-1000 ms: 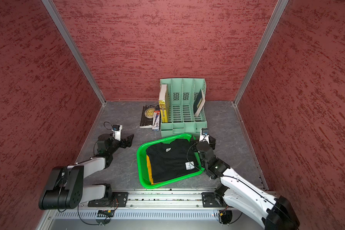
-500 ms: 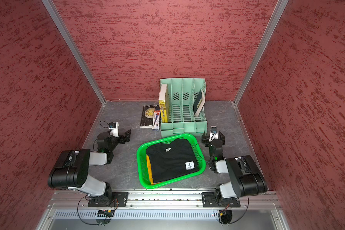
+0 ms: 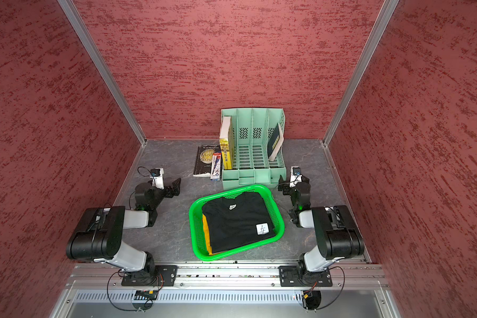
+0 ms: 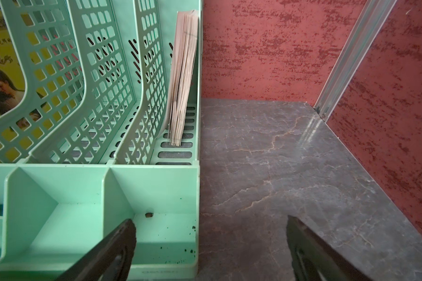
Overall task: Put the folded t-shirts into the basket
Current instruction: Reset both arms
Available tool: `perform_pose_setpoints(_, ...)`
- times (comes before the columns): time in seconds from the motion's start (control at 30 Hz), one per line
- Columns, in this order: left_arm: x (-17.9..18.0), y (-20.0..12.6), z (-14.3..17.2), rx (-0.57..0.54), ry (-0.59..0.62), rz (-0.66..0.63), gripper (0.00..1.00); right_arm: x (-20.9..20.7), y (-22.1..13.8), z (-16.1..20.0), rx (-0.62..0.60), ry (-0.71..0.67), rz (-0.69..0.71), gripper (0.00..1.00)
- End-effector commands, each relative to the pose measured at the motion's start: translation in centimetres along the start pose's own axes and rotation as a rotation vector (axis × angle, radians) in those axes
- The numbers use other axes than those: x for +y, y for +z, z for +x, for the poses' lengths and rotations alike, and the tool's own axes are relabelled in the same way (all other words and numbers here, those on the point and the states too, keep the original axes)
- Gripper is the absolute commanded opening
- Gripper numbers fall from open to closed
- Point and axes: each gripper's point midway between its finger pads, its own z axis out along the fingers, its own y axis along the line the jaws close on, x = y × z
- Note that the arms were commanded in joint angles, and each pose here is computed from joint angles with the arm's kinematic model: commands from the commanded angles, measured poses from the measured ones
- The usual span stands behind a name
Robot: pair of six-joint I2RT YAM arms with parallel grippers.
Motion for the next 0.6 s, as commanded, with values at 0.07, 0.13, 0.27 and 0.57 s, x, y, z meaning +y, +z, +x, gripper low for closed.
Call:
perform_pose_setpoints(0.07, 0.03, 0.21, -1.21, -0.032, -0.001, -0.006, 1.0, -0.01, -0.1, 0.1, 0.009, 0.016, -0.009, 0.99)
perform_pose_setpoints(0.13, 0.0, 0.21, -1.23, -0.033, 0.0, -0.005, 1.0, 0.02, -0.11, 0.05, 0.008, 0.018, -0.009, 0.98)
perform_pose_setpoints(0.27, 0.0, 0.29, -1.23, -0.03, 0.003, -0.009, 1.0, -0.01, -0.1, 0.03, 0.007, 0.015, -0.009, 0.98)
perform_pose_setpoints(0.57, -0.03, 0.37, -1.2, -0.029, 0.011, -0.025, 1.0, -0.01, -0.1, 0.09, 0.009, 0.017, -0.009, 0.98)
